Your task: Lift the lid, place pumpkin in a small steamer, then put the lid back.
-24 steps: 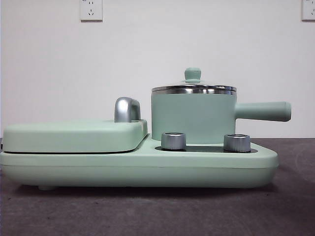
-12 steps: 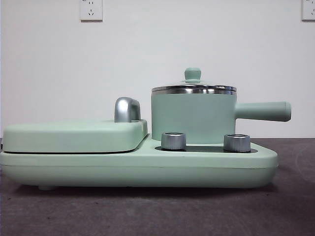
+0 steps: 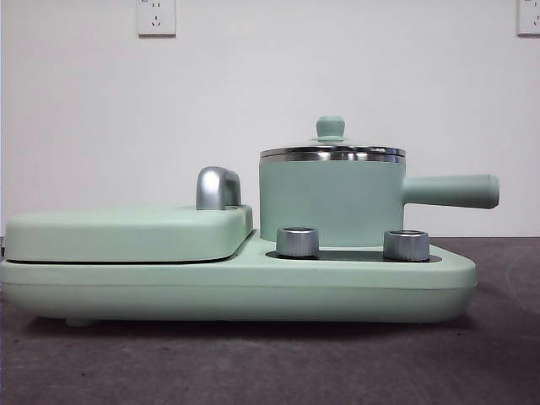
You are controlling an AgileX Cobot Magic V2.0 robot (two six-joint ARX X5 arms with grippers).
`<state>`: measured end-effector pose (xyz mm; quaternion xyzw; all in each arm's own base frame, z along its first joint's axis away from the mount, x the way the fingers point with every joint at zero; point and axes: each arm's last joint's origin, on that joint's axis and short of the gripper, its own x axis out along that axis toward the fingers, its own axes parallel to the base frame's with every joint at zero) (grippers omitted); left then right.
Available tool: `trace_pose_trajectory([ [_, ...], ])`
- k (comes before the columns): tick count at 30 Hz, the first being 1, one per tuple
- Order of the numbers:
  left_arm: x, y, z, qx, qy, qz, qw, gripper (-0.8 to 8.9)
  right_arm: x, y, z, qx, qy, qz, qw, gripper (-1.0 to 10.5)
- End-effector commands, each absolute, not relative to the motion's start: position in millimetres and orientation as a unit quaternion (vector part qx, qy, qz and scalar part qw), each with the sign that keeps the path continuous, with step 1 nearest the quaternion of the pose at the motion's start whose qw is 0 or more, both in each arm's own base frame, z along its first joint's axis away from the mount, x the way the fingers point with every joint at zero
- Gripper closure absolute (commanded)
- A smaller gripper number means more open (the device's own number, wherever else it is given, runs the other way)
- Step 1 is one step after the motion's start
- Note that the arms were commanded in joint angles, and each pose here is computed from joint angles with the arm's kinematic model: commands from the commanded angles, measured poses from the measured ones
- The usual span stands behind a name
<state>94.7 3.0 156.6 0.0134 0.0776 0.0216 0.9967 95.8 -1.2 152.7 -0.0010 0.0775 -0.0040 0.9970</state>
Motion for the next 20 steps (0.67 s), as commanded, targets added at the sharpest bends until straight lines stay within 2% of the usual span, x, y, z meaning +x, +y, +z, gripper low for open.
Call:
trace_pose_trajectory([
  [1, 95.5, 3.0, 149.9, 0.018, 0.089, 0.02, 0.996, 8.07, 96.2, -1.3, 152.4, -0.005, 0.073, -0.004, 0.997, 9.3],
  [20, 95.5, 3.0, 149.9, 0.018, 0.089, 0.02, 0.996, 8.07, 96.2, -1.3, 152.3, -0.005, 0.073, -0.004, 0.997, 9.3],
])
